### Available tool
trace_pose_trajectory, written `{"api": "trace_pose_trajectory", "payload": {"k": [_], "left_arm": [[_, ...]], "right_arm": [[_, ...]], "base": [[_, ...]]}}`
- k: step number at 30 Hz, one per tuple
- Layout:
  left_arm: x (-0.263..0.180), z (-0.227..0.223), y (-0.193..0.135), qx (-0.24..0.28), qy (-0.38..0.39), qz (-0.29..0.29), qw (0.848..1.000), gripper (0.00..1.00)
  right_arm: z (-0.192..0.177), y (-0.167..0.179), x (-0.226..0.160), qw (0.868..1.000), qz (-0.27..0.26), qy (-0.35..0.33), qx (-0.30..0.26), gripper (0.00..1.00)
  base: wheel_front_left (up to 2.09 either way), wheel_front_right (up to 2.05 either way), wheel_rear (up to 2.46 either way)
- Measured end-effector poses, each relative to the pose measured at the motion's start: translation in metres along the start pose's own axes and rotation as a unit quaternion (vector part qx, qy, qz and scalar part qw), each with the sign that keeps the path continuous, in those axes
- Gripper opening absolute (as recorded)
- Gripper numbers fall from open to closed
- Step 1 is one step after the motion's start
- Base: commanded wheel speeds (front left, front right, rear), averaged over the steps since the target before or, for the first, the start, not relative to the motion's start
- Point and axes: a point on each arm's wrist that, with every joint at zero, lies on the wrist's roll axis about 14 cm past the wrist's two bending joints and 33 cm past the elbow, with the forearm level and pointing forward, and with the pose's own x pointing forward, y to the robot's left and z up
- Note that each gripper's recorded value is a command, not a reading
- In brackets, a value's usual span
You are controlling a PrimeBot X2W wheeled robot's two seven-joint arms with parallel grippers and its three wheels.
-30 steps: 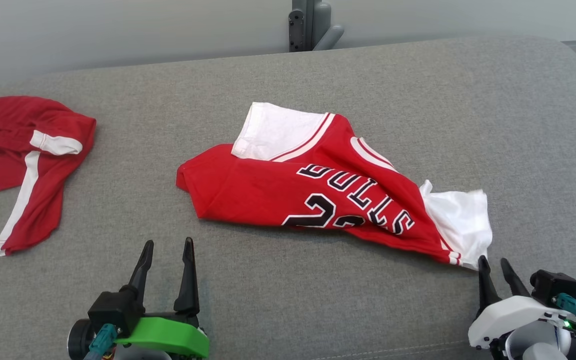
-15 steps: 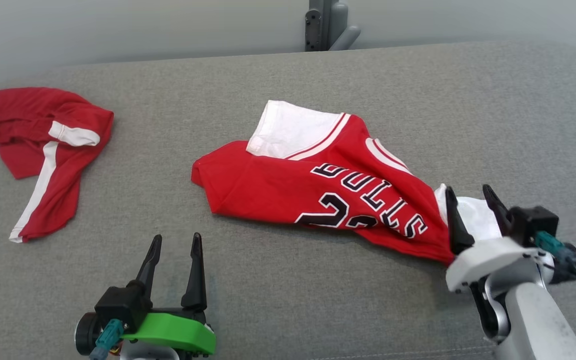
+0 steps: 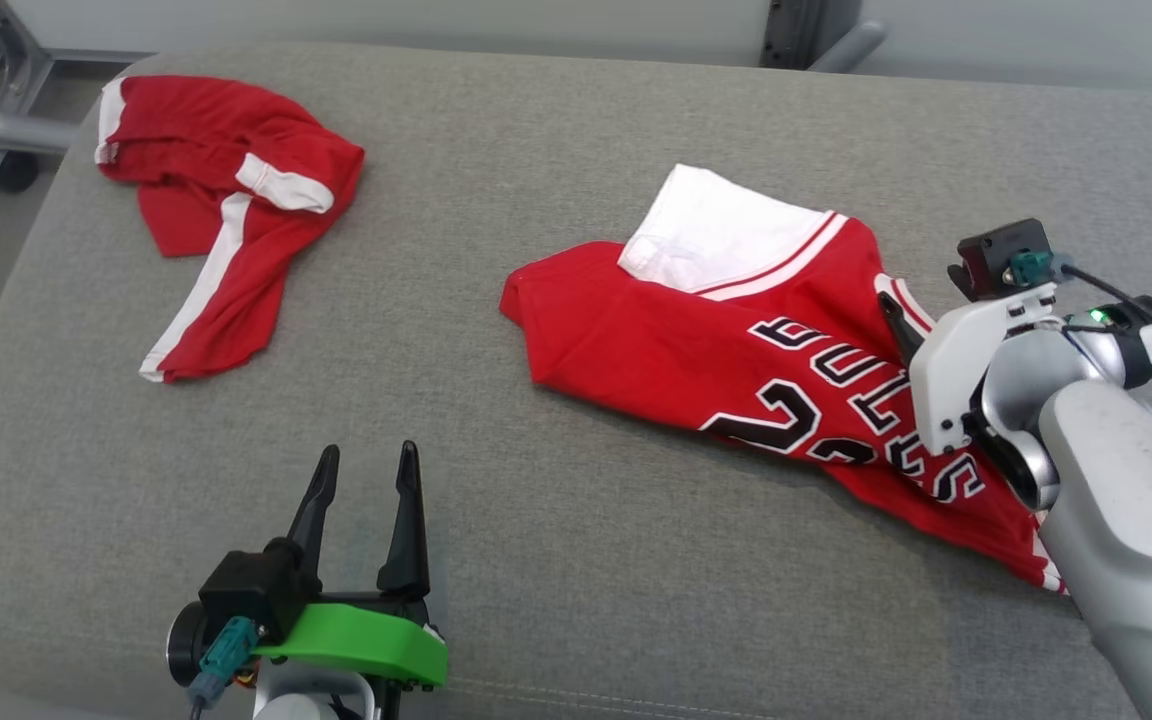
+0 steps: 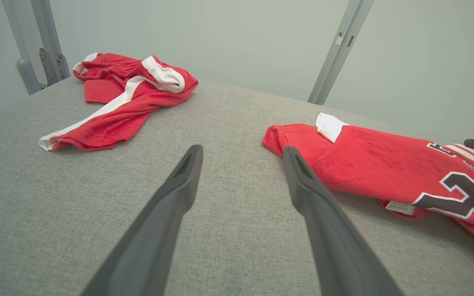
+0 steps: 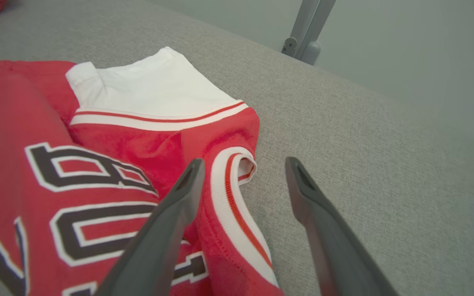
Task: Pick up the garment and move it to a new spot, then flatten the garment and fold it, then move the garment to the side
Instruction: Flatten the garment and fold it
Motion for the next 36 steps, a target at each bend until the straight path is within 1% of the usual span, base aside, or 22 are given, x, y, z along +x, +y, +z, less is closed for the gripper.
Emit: {"api": "trace_pose_trajectory", "payload": {"k": [1, 2, 4, 5, 8, 9, 10, 11, 14, 18, 21, 24, 27, 31, 36], "left_arm": [[0.000, 0.000, 0.000, 0.000, 0.000, 0.000, 1.000, 1.00], [-0.001, 0.000, 0.004, -0.002, 0.001, 0.007, 1.000, 1.00], [-0.003, 0.000, 0.010, -0.003, 0.000, 0.018, 1.000, 1.00], [-0.005, 0.000, 0.015, -0.002, 0.001, 0.028, 1.000, 1.00], [-0.006, -0.001, 0.021, -0.001, 0.003, 0.039, 0.999, 1.00], [-0.005, 0.000, 0.023, -0.001, 0.003, 0.041, 0.999, 1.00], [-0.005, -0.001, 0.025, -0.001, 0.004, 0.044, 0.999, 1.00], [-0.005, -0.001, 0.026, -0.001, 0.005, 0.047, 0.999, 1.00], [-0.005, -0.003, 0.032, 0.001, 0.008, 0.058, 0.998, 1.00], [-0.005, -0.005, 0.036, 0.002, 0.013, 0.065, 0.998, 1.00], [-0.004, -0.007, 0.038, 0.002, 0.015, 0.068, 0.998, 1.00], [-0.002, -0.007, 0.038, 0.003, 0.016, 0.068, 0.998, 1.00], [0.001, -0.007, 0.037, 0.004, 0.016, 0.065, 0.998, 1.00], [0.004, -0.008, 0.036, 0.006, 0.018, 0.063, 0.998, 1.00], [0.006, -0.010, 0.040, 0.009, 0.021, 0.067, 0.997, 1.00]], "right_arm": [[0.000, 0.000, 0.000, 1.000, 0.000, 0.000, 0.000, 1.00], [-0.002, 0.000, 0.005, 1.000, 0.007, 0.018, -0.004, 1.00], [-0.009, 0.010, 0.015, 0.998, 0.029, 0.054, 0.004, 1.00], [-0.019, 0.019, 0.023, 0.995, 0.050, 0.092, 0.004, 1.00], [-0.033, 0.021, 0.032, 0.988, 0.065, 0.139, -0.001, 1.00], [-0.037, 0.021, 0.035, 0.986, 0.068, 0.151, -0.004, 0.78], [-0.040, 0.022, 0.038, 0.984, 0.072, 0.160, -0.008, 0.78], [-0.042, 0.023, 0.041, 0.983, 0.075, 0.166, -0.010, 0.49], [-0.037, 0.024, 0.052, 0.983, 0.082, 0.163, -0.014, 0.00], [-0.020, 0.024, 0.068, 0.989, 0.084, 0.125, -0.009, 0.00], [0.014, 0.009, 0.080, 0.996, 0.064, 0.058, 0.000, 0.00], [0.047, -0.008, 0.090, 0.999, 0.037, -0.005, 0.018, 0.00], [0.064, -0.025, 0.096, 0.999, 0.010, -0.040, 0.034, 0.00], [0.080, -0.061, 0.101, 0.995, -0.039, -0.074, 0.049, 0.00], [0.089, -0.105, 0.104, 0.989, -0.096, -0.102, 0.042, 0.00]], "base": [[0.00, 0.00, 0.00], [0.00, 0.00, 0.00], [0.00, 0.00, 0.00], [0.00, 0.00, 0.00], [0.00, 0.00, 0.00], [0.00, 0.00, 0.00], [0.00, 0.00, 0.00], [0.00, 0.00, 0.00], [0.00, 0.00, 0.00], [0.00, 0.00, 0.00], [0.00, 0.00, 0.00], [0.00, 0.00, 0.00], [0.00, 0.00, 0.00], [0.00, 0.00, 0.00], [0.00, 0.00, 0.00]]}}
